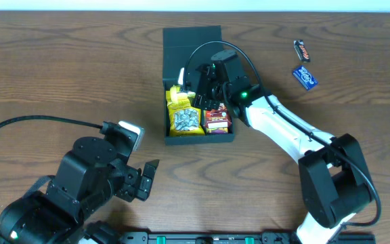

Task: Pack container
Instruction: 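Carry the Mentos bottle left and lower it into the box, then release the Mentos bottle and withdraw the right gripper right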

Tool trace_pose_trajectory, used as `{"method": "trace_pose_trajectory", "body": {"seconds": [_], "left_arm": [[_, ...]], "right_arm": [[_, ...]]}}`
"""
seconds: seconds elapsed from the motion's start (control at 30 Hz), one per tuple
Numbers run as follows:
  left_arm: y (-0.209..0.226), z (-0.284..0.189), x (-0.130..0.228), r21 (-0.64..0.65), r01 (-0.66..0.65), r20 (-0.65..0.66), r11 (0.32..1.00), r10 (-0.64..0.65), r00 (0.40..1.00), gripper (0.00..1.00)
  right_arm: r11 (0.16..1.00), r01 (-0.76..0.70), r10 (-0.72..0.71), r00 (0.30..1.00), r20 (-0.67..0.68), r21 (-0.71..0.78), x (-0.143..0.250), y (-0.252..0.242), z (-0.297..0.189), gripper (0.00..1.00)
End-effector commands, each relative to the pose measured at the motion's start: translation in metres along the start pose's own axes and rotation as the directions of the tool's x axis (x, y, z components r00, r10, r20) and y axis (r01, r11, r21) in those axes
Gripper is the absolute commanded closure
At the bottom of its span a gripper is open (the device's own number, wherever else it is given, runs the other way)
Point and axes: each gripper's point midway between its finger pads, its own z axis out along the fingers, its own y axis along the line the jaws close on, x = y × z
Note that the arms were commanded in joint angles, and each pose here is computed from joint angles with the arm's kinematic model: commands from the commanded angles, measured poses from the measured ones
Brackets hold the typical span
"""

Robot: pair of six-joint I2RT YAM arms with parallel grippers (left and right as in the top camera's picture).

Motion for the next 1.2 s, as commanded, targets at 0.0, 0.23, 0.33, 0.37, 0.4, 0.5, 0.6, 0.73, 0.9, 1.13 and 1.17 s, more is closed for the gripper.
{"method": "trace_pose_trajectory", "body": {"seconds": [0.0,0.23,0.33,0.37,0.4,0.5,0.6,0.73,0.9,1.13,1.17], "left_arm": [[0.0,-0.004,-0.003,-0.003,0.006,0.015,1.0,-0.006,1.0,0.05],[0.0,-0.004,-0.003,-0.003,0.006,0.015,1.0,-0.006,1.0,0.05],[0.0,-0.004,-0.003,-0.003,0.006,0.015,1.0,-0.006,1.0,0.05],[0.0,-0.004,-0.003,-0.003,0.006,0.015,1.0,-0.006,1.0,0.05],[0.0,-0.004,-0.003,-0.003,0.006,0.015,1.0,-0.006,1.0,0.05],[0.0,-0.004,-0.003,-0.003,0.006,0.015,1.0,-0.006,1.0,0.05],[0.0,-0.004,-0.003,-0.003,0.006,0.015,1.0,-0.006,1.0,0.05],[0.0,-0.004,-0.003,-0.003,0.006,0.015,1.0,-0.006,1.0,0.05],[0.0,-0.004,-0.003,-0.003,0.006,0.015,1.0,-0.006,1.0,0.05],[0.0,-0.004,-0.003,-0.003,0.006,0.015,1.0,-0.006,1.0,0.05],[0.0,-0.004,-0.003,-0.003,0.006,0.015,1.0,-0.006,1.0,0.05]], "right_arm": [[0.999,-0.045,0.045,0.999,0.022,0.011,-0.009,-0.004,0.001,0.23],[0.971,-0.221,0.206,0.966,0.155,0.088,-0.049,-0.032,-0.033,0.08],[0.953,-0.278,0.246,0.941,0.233,0.119,-0.072,-0.047,-0.067,0.01],[0.947,-0.295,0.255,0.931,0.26,0.127,-0.08,-0.051,-0.082,0.01],[0.945,-0.3,0.256,0.927,0.275,0.133,-0.085,-0.052,-0.091,0.01],[0.944,-0.295,0.244,0.924,0.296,0.145,-0.096,-0.053,-0.119,0.01],[0.945,-0.297,0.25,0.926,0.283,0.139,-0.097,-0.046,-0.14,0.01],[0.945,-0.31,0.28,0.933,0.224,0.108,-0.087,-0.031,-0.153,0.01],[0.907,-0.418,0.409,0.902,0.135,0.048,-0.069,-0.011,-0.16,0.01],[0.892,-0.426,0.434,0.9,-0.026,0.151,-0.028,-0.01,-0.158,0.01],[0.884,-0.421,0.438,0.898,-0.046,0.201,-0.021,-0.017,-0.159,0.01]]}}
